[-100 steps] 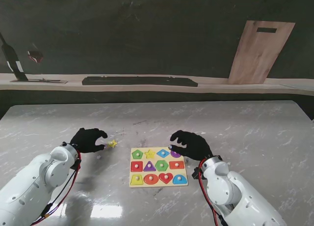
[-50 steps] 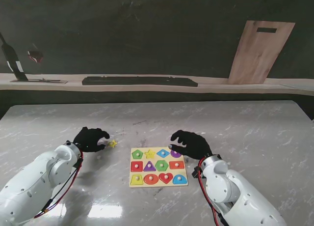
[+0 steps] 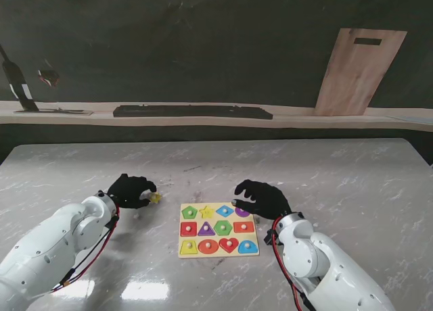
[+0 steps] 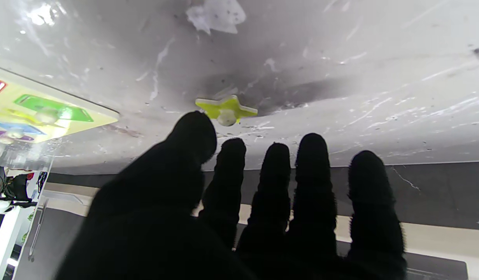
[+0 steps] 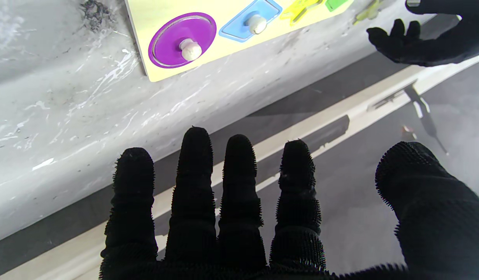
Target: Fit puzzle pieces into a puzzle board
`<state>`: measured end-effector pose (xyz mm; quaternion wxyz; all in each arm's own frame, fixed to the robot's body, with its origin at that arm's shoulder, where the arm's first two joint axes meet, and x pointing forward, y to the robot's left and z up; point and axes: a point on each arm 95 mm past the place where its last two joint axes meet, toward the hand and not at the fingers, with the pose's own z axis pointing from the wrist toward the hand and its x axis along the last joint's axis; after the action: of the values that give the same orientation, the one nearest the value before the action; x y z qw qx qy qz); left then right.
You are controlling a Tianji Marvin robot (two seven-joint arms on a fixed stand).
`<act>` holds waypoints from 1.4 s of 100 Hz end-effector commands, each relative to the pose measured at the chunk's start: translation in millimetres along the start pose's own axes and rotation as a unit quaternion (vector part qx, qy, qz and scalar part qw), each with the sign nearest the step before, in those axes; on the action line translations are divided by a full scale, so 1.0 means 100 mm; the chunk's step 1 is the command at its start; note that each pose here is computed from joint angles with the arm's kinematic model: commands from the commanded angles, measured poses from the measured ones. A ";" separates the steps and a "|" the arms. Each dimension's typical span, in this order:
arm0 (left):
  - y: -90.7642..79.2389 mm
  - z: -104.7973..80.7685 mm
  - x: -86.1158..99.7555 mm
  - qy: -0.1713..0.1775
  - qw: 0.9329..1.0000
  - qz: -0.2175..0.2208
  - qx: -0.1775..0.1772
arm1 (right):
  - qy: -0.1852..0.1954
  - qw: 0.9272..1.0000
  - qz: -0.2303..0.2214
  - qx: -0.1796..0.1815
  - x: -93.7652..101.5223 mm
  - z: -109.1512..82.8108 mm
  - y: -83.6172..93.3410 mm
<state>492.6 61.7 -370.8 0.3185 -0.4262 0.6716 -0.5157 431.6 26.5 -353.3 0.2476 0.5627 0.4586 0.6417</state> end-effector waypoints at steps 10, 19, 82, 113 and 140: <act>-0.04 0.05 -0.01 0.004 1.000 0.004 0.002 | 0.001 1.000 0.000 0.003 0.02 -0.01 -0.03; -0.04 0.08 -0.01 0.003 1.000 0.000 -0.003 | 0.001 1.000 0.000 0.003 0.02 -0.01 -0.03; 0.00 0.16 0.00 0.005 1.000 0.003 -0.024 | -0.002 1.000 0.001 0.010 0.03 0.00 -0.04; 0.01 0.18 0.02 0.007 1.000 0.002 -0.027 | -0.002 1.000 0.002 0.012 0.03 0.01 -0.05; 0.03 0.19 0.03 0.002 1.000 0.002 -0.029 | -0.002 1.000 0.003 0.014 0.03 0.01 -0.05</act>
<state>507.9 52.8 -376.1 0.3061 -0.4303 0.6874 -0.4987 432.9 28.8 -354.2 0.2423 0.5680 0.4630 0.6359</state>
